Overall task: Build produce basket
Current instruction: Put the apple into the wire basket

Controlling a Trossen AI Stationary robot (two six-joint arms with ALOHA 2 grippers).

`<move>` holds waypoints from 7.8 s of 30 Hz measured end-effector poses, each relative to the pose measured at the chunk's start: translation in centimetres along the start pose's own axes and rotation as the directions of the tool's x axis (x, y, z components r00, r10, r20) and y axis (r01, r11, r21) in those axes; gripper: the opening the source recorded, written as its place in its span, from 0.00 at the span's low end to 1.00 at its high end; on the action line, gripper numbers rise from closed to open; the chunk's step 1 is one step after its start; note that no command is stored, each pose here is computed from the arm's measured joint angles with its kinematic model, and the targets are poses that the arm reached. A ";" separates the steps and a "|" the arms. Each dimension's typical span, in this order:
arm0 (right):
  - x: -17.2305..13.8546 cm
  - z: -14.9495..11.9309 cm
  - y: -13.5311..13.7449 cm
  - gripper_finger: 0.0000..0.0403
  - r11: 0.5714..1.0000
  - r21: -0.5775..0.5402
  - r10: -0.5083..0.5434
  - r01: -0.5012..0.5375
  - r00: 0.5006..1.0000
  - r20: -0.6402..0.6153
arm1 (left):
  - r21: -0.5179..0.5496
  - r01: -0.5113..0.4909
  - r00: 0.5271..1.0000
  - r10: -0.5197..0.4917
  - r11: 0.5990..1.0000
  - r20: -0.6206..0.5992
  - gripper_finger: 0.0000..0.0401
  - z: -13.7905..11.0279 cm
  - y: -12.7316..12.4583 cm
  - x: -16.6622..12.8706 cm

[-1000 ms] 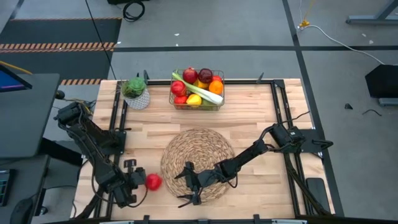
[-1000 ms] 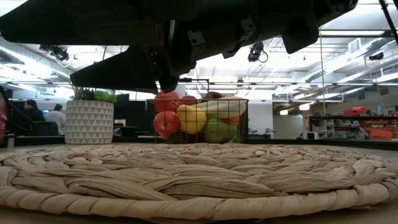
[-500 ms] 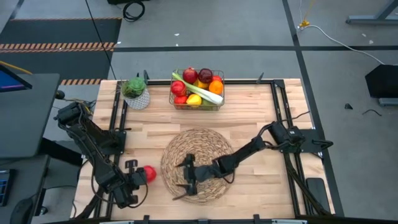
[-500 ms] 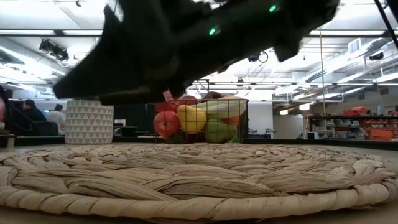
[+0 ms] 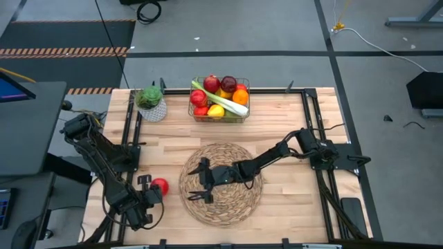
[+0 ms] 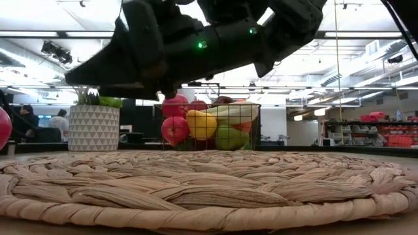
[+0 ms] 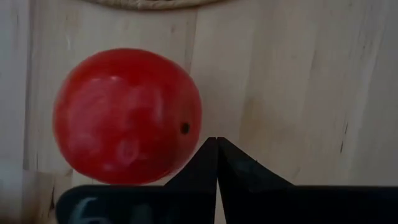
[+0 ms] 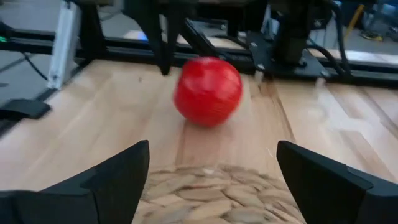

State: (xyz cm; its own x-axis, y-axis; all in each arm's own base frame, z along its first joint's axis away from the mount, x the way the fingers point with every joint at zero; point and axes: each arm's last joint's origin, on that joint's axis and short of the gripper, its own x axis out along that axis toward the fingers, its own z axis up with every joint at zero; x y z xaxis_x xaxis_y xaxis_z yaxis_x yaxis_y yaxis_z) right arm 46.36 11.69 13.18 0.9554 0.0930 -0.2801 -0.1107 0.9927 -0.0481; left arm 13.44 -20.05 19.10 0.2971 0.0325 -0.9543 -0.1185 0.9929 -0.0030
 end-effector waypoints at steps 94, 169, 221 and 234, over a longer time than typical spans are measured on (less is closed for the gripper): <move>-3.0 -2.0 10.6 0.88 0.941 0.150 0.324 -0.305 0.938 -0.126 | 0.077 0.156 0.946 -0.171 0.985 0.276 0.02 0.2 0.2 4.3; 3.5 -0.8 13.7 0.86 0.960 -0.083 0.267 -0.268 0.963 -0.019 | 0.088 0.360 0.876 -0.369 0.929 0.310 0.02 -0.7 -3.1 0.2; 3.9 -1.2 12.5 0.86 0.970 0.015 0.242 -0.242 0.968 -0.063 | -0.163 0.432 0.792 -0.287 0.887 0.539 0.79 -1.7 -8.1 7.2; 4.0 -0.9 12.3 0.86 0.972 0.020 0.235 -0.235 0.971 -0.038 | -0.053 0.321 0.805 -0.243 0.946 0.542 0.78 0.3 -7.2 7.9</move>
State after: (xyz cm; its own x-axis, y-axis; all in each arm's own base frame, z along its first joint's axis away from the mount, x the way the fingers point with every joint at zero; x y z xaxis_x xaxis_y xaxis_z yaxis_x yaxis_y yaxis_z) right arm 48.58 24.17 10.64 0.8914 0.3210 -0.3199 -0.3265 0.9444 0.0378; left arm 16.90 -26.88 11.63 0.7810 -0.1530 -0.6055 -0.0667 0.9435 -0.3245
